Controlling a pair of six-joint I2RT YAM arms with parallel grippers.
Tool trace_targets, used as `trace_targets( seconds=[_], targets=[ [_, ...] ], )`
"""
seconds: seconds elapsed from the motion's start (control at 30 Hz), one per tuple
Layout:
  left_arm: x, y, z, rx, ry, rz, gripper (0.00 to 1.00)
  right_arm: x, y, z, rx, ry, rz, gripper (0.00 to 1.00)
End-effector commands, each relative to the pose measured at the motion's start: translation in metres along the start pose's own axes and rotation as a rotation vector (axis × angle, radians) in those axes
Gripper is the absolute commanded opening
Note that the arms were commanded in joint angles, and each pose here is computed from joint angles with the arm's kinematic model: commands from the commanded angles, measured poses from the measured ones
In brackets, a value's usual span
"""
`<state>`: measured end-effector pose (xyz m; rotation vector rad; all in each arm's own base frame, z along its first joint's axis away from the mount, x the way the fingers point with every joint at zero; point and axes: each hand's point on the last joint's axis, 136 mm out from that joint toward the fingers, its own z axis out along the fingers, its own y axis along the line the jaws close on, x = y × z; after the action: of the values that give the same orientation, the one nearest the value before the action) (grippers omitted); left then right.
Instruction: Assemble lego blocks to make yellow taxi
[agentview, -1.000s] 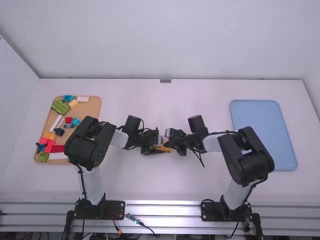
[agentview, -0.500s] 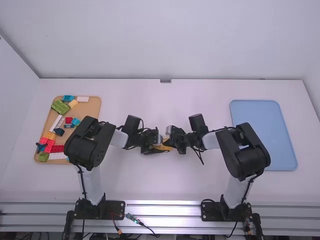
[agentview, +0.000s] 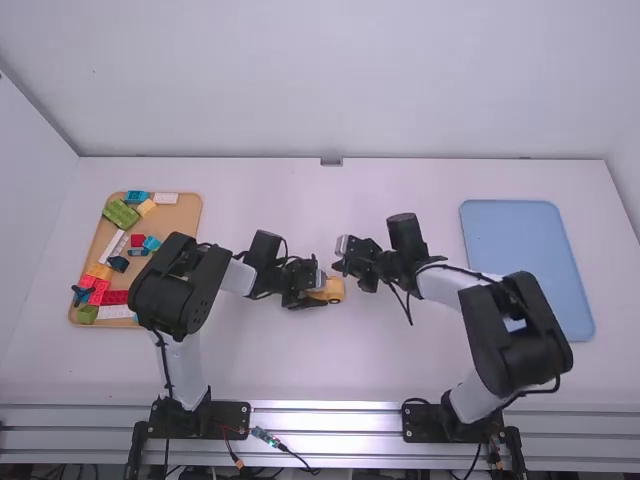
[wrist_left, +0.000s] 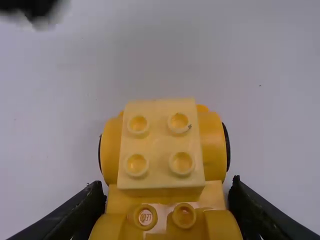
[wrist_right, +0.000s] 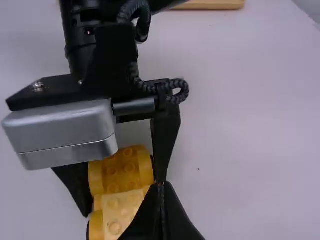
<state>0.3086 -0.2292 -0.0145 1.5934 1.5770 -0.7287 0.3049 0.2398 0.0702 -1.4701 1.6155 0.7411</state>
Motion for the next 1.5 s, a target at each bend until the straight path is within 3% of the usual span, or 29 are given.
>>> trace_targets(
  seconds=[0.0, 0.03, 0.07, 0.13, 0.17, 0.23, 0.27, 0.3, 0.5, 0.6, 0.9, 1.17, 1.4, 1.47],
  targets=[
    [0.007, -0.009, 0.003, 0.019, 0.022, -0.002, 0.66, -0.006, -0.004, -0.012, 0.029, 0.006, 0.005, 0.0],
    [0.007, -0.009, 0.003, 0.02, 0.021, -0.002, 0.66, -0.004, -0.004, -0.015, 0.034, 0.017, 0.017, 0.01],
    [0.007, -0.009, 0.003, 0.02, 0.021, -0.002, 0.67, -0.001, -0.005, -0.021, 0.045, 0.038, 0.04, 0.17],
    [0.007, -0.009, 0.003, 0.019, 0.022, -0.002, 0.69, 0.005, -0.008, -0.027, 0.066, 0.066, 0.082, 0.33],
    [0.007, -0.009, 0.003, 0.02, 0.021, -0.002, 0.7, 0.011, -0.013, -0.035, 0.101, 0.098, 0.132, 0.47],
    [0.007, -0.009, 0.003, 0.02, 0.021, -0.002, 0.71, 0.016, -0.015, -0.042, 0.125, 0.126, 0.167, 0.57],
    [0.007, -0.009, 0.003, 0.02, 0.022, -0.002, 0.73, 0.019, -0.016, -0.047, 0.138, 0.143, 0.189, 0.82],
    [0.007, -0.009, 0.003, 0.02, 0.021, -0.002, 0.76, 0.022, -0.017, -0.051, 0.15, 0.155, 0.215, 0.99],
    [0.007, -0.009, 0.003, 0.02, 0.021, -0.002, 0.84, 0.026, -0.013, -0.06, 0.152, 0.172, 0.273, 1.0],
    [0.007, -0.009, 0.003, 0.019, 0.022, -0.002, 1.0, 0.028, -0.007, -0.061, 0.135, 0.186, 0.293, 1.0],
    [-0.003, 0.006, -0.012, -0.034, 0.013, -0.067, 0.99, 0.026, -0.003, -0.057, 0.12, 0.187, 0.284, 1.0],
    [-0.043, 0.016, -0.059, -0.102, 0.015, -0.013, 0.99, 0.027, -0.005, -0.059, 0.127, 0.187, 0.289, 1.0],
    [-0.043, 0.031, -0.121, -0.306, 0.227, -0.031, 0.99, 0.026, -0.005, -0.059, 0.129, 0.184, 0.286, 1.0],
    [-0.045, 0.056, -0.164, -0.517, 0.29, -0.116, 0.99, 0.025, -0.007, -0.058, 0.132, 0.18, 0.281, 1.0]
  ],
)
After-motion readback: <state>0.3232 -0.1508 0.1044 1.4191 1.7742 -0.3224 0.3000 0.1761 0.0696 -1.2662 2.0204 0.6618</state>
